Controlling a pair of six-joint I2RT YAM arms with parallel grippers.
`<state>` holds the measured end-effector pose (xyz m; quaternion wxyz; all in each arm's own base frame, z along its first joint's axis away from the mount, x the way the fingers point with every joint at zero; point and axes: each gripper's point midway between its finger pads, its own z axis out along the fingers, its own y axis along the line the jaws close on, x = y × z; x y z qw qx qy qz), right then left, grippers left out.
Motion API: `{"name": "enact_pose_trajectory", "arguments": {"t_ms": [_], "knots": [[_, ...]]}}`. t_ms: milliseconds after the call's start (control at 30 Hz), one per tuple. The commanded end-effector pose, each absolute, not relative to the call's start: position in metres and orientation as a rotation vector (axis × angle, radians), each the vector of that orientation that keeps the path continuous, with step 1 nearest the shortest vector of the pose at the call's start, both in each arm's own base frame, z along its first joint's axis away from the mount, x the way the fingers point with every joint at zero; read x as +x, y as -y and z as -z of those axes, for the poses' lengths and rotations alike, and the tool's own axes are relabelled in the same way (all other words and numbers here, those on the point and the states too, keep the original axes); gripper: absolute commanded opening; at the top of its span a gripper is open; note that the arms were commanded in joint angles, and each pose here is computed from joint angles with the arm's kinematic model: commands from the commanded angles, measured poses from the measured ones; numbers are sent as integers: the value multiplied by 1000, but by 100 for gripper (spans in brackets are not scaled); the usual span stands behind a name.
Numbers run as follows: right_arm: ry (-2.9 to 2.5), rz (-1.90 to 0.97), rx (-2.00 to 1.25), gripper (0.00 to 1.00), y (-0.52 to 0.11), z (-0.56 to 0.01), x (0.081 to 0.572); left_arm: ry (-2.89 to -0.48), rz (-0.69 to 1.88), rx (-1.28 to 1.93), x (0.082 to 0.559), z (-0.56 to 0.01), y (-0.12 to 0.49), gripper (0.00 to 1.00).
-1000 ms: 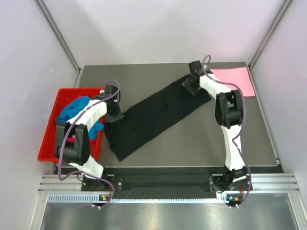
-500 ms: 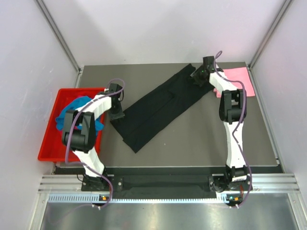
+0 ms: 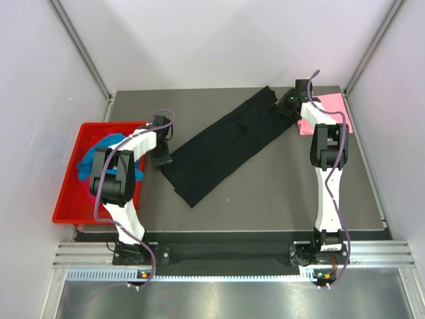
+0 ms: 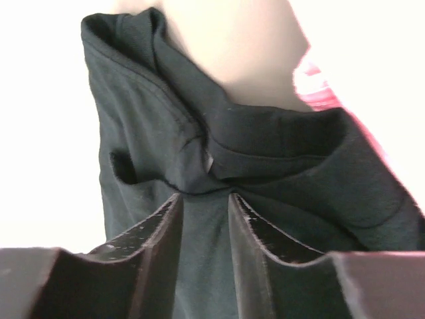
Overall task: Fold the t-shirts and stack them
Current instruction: Fold the tshirt
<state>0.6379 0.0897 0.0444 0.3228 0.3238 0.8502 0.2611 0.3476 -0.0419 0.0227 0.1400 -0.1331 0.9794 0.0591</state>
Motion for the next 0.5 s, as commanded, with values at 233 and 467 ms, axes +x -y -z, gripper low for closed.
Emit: {"name": "enact_pose_trajectory", "arguments": {"t_ms": [233,467], "knots": [[-2275,-687,693,50,-126,-96,609,-2700,315,67,394,-75,113,33],[-2239,-661,621,76,-127,-162,545,-2714,112,101,432,-69,97,37]]}}
